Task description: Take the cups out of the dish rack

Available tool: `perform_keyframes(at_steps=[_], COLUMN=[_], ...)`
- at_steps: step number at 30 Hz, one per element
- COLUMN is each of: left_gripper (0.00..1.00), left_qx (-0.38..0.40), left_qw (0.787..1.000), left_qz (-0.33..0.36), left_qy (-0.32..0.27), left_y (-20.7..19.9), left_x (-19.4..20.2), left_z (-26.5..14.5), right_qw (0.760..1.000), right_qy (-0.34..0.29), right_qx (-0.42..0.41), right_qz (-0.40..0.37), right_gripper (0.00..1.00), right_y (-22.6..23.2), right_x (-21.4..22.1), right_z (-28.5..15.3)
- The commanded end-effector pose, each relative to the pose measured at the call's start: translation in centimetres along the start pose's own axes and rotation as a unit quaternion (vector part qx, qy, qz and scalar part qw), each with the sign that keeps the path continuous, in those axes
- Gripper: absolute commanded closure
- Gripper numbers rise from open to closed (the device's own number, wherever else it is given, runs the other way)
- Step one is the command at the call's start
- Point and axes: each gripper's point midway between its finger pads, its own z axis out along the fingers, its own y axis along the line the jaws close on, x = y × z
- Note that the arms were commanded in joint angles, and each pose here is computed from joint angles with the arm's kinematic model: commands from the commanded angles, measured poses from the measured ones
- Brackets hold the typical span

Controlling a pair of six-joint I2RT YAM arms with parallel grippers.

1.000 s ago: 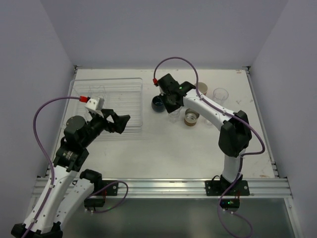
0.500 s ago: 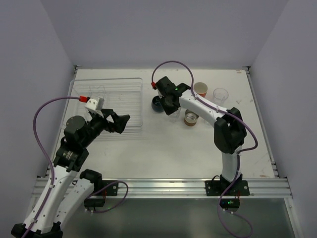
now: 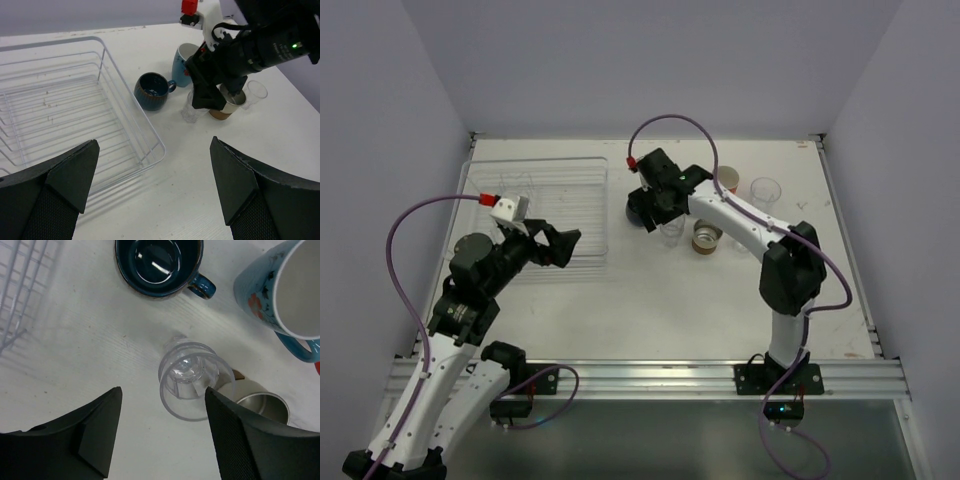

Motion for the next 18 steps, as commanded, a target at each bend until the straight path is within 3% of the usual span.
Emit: perform_keyframes(at_steps=[1,3,4,9,10,13,18], left_gripper=[0.00,0.00,0.00,0.00,0.00,0.00,0.00], left_qx=[-0.016,-0.020,-0.020,-0.015,-0.013,-0.012,-0.047], left_qw=[1.000,1.000,1.000,0.999,0.998,0.995,0.991], left_qz=[0.013,0.013,0.013,0.006,0.002,0.001,0.001], left_qy=[-0.007,-0.010,-0.013,-0.052,-0.063,-0.097,-0.126], left_y=[0.6,0.7,0.7,0.1,-0.1,-0.7,-0.4], left_x=[-0.3,-0.5,-0.7,-2.7,-3.3,-5.9,-9.4], left_z=[0.1,0.1,0.0,-0.7,-0.9,-2.0,-3.3], right_qw=[0.993,0.985,0.981,0.947,0.924,0.905,0.846], right_qy=[-0.114,-0.166,-0.186,-0.305,-0.362,-0.397,-0.485], right_qx=[0.000,-0.006,-0.002,-0.009,-0.010,-0.010,-0.015], right_qz=[0.024,0.044,0.053,0.106,0.125,0.155,0.220], right_gripper=[0.29,0.18,0.01,0.01,0.01,0.01,0.01], right_y=[-0.8,-1.3,-1.7,-3.3,-4.4,-5.3,-7.6], right_x=[-4.8,-5.7,-5.9,-4.4,-4.4,-1.4,3.6], right_z=[-7.0,-10.5,-11.7,-18.2,-22.1,-23.7,-28.3])
